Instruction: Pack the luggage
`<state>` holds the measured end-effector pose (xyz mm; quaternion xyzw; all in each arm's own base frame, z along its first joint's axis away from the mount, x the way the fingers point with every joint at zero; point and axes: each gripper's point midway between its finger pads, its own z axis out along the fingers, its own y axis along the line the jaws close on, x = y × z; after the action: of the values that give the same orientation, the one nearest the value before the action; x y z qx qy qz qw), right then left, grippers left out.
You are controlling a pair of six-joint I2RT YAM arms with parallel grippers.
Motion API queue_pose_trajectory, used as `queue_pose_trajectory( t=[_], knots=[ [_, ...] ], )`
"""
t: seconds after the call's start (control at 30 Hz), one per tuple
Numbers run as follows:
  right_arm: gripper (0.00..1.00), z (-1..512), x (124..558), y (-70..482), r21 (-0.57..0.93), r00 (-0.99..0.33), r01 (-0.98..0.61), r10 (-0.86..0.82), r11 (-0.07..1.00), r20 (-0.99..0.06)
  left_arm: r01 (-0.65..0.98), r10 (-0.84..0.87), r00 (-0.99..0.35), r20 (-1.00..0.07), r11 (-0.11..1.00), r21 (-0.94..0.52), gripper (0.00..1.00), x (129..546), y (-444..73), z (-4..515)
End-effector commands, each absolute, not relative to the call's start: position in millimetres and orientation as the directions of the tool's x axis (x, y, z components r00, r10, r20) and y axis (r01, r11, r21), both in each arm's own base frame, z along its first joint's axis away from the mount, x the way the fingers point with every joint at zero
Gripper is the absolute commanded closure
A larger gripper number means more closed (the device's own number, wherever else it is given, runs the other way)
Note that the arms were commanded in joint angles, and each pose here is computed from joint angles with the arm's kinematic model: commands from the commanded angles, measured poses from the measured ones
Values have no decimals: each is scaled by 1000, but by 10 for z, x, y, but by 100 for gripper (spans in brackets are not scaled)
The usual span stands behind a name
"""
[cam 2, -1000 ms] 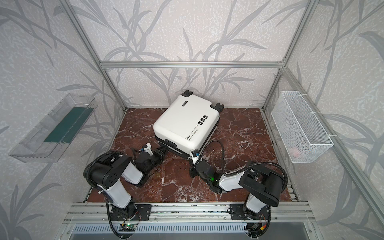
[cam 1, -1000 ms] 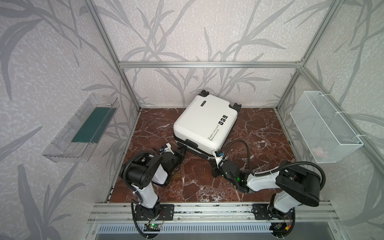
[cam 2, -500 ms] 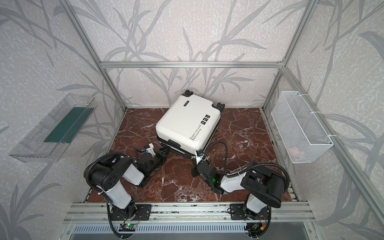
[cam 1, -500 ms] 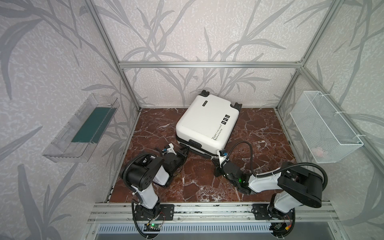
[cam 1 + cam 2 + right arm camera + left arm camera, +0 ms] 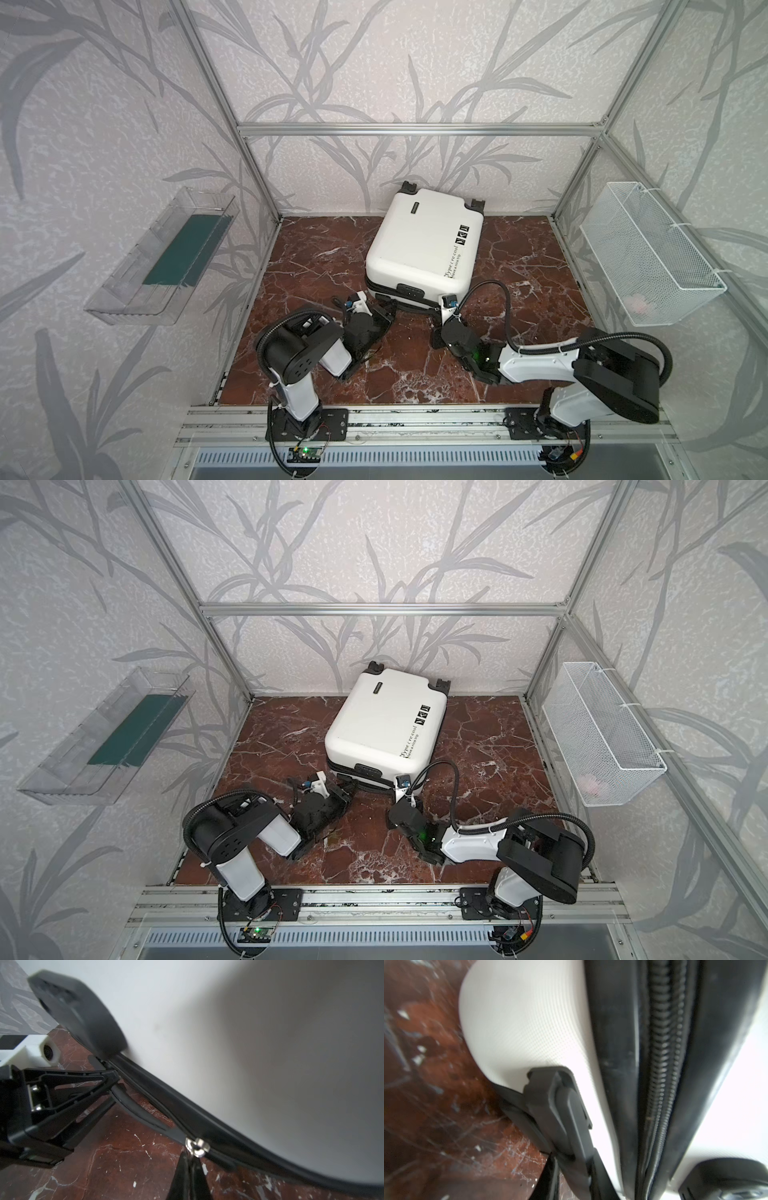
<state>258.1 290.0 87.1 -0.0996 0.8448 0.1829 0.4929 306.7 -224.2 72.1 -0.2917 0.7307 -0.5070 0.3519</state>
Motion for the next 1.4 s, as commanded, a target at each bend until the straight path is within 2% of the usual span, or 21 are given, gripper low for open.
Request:
queue_pose_trajectory(
  t=[0.0,0.17,0.37,0.4,0.53,0.63,0.77,0.97,1.1,1.2,1.27,1.37],
  knots=[
    [100,900,2342,3352,238,-514,-497,-63,835,-855,115,-635,-714,-296,311,-944,100,2868,-2777,963],
    [100,904,2434,3373,212,-485,-492,-64,844,-872,126,-618,-727,-300,309,-943,100,2807,-2896,960],
    [100,839,2557,2972,239,-496,-412,4,879,-868,130,-618,-722,-312,321,-938,100,2760,-2864,956],
    [100,838,2578,2903,239,-498,-400,10,885,-867,130,-619,-719,-316,327,-936,96,2746,-2840,948],
    [100,824,2671,2645,239,-505,-351,32,905,-862,126,-622,-712,-325,342,-931,69,2687,-2745,932],
    [100,799,2716,2507,234,-510,-325,38,916,-860,121,-623,-709,-331,355,-927,58,2632,-2668,906],
    [100,745,2801,2305,240,-522,-281,62,929,-850,120,-617,-707,-345,375,-919,46,2566,-2591,889],
    [100,694,2926,2004,253,-537,-216,102,943,-838,142,-594,-699,-398,429,-892,34,2518,-2511,948],
    [100,664,2986,1773,266,-543,-158,141,951,-828,179,-567,-656,-498,524,-832,27,2546,-2405,1104],
    [100,652,3018,1588,270,-543,-113,168,956,-822,210,-491,-608,-624,659,-722,16,2580,-2264,1316],
    [100,643,3035,1484,283,-546,-86,192,955,-815,160,-451,-564,-691,762,-628,10,2628,-2050,1458],
    [100,645,3065,1395,284,-547,-68,202,956,-812,129,-438,-505,-744,814,-567,4,2730,-1788,1702]
  ],
)
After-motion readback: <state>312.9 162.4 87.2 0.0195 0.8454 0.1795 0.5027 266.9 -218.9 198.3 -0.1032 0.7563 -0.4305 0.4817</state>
